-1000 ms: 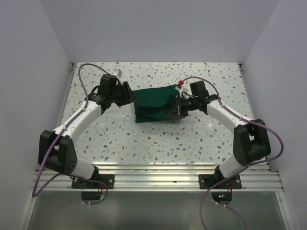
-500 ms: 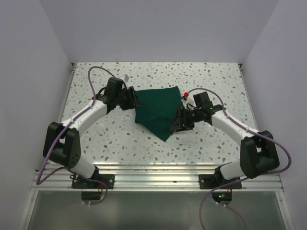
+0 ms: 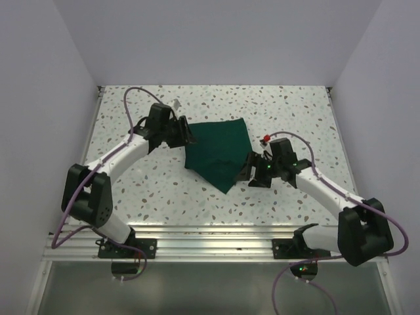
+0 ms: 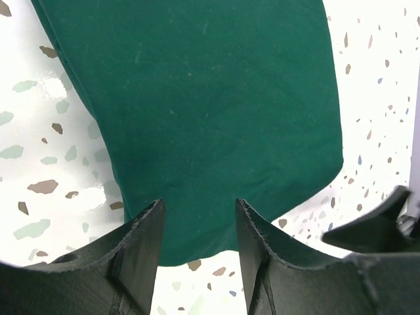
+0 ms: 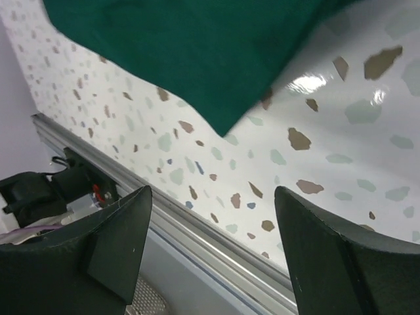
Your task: Prepare the surgical pack
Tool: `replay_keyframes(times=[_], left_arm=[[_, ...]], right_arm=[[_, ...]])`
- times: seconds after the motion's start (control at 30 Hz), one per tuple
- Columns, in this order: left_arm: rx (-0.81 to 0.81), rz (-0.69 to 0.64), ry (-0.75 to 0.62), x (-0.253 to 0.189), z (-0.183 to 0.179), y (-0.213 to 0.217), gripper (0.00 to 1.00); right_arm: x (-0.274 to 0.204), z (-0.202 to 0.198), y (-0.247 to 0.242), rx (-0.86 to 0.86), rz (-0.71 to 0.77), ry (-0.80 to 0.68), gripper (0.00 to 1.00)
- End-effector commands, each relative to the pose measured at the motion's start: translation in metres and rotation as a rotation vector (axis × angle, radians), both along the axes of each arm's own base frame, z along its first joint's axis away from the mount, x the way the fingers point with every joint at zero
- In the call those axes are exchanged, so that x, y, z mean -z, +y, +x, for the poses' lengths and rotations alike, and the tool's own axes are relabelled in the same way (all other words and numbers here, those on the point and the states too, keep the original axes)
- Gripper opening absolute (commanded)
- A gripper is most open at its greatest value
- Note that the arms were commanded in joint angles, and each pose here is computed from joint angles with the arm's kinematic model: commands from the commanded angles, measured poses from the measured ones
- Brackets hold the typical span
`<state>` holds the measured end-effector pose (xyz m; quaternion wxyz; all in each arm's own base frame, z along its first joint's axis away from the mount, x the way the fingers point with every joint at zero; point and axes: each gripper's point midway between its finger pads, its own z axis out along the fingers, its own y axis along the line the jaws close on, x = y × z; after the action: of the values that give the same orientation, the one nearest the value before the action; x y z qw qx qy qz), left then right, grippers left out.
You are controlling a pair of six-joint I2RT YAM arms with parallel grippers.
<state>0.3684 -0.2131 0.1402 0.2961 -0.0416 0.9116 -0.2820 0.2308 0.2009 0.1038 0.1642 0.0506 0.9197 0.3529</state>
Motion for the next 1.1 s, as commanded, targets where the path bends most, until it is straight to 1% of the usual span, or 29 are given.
replay_keyframes(times=[0.0,0.03,0.07,0.13,0.2,0.47,0.63,0.67,0.77,0.8,0.9,0.93,0.97,1.0,1.03,1.07], left_arm=[[0.020,-0.008,-0.075,-0.025,-0.007,0.003,0.51],[0.015,-0.008,-0.060,-0.019,-0.013,0.005,0.51],[0.017,-0.020,-0.062,-0.021,-0.015,0.005,0.51],[0.021,-0.040,-0.051,-0.018,-0.018,0.004,0.51],[0.016,-0.054,-0.053,-0.019,-0.019,0.005,0.51],[0.007,-0.072,-0.069,-0.026,-0.022,0.008,0.51],[0.004,-0.088,-0.060,-0.024,-0.028,0.008,0.51],[0.004,-0.090,-0.061,-0.025,-0.030,0.008,0.52],[0.003,-0.089,-0.066,-0.027,-0.031,0.009,0.52],[0.001,-0.086,-0.062,-0.025,-0.031,0.010,0.52],[0.009,-0.090,-0.060,-0.021,-0.034,0.009,0.52],[0.015,-0.095,-0.058,-0.020,-0.035,0.008,0.52],[0.017,-0.103,-0.064,-0.020,-0.035,0.007,0.52],[0.017,-0.099,-0.048,-0.012,-0.040,0.009,0.52],[0.016,-0.102,-0.053,-0.012,-0.041,0.009,0.52],[0.014,-0.100,-0.047,-0.009,-0.043,0.010,0.52]], right_arm=[[0.013,0.009,0.006,0.073,0.015,-0.042,0.79],[0.023,0.003,0.012,0.057,0.011,-0.035,0.81],[0.022,0.009,0.019,0.052,0.031,-0.074,0.81],[0.033,0.005,0.027,0.051,0.041,-0.074,0.82],[0.037,0.013,0.034,0.058,0.059,-0.108,0.82],[0.056,0.028,0.040,0.090,0.056,-0.150,0.83],[0.075,0.033,0.035,0.131,0.009,-0.164,0.83],[0.074,0.037,0.035,0.139,0.016,-0.184,0.83],[0.083,0.035,0.038,0.133,0.033,-0.174,0.79],[0.088,0.031,0.038,0.135,0.038,-0.161,0.74],[0.091,0.032,0.043,0.136,0.067,-0.175,0.68],[0.095,0.032,0.044,0.131,0.067,-0.173,0.64],[0.095,0.033,0.045,0.130,0.071,-0.177,0.58],[0.095,0.032,0.046,0.124,0.078,-0.176,0.41],[0.094,0.032,0.048,0.123,0.087,-0.175,0.33],[0.088,0.032,0.049,0.121,0.101,-0.180,0.15]])
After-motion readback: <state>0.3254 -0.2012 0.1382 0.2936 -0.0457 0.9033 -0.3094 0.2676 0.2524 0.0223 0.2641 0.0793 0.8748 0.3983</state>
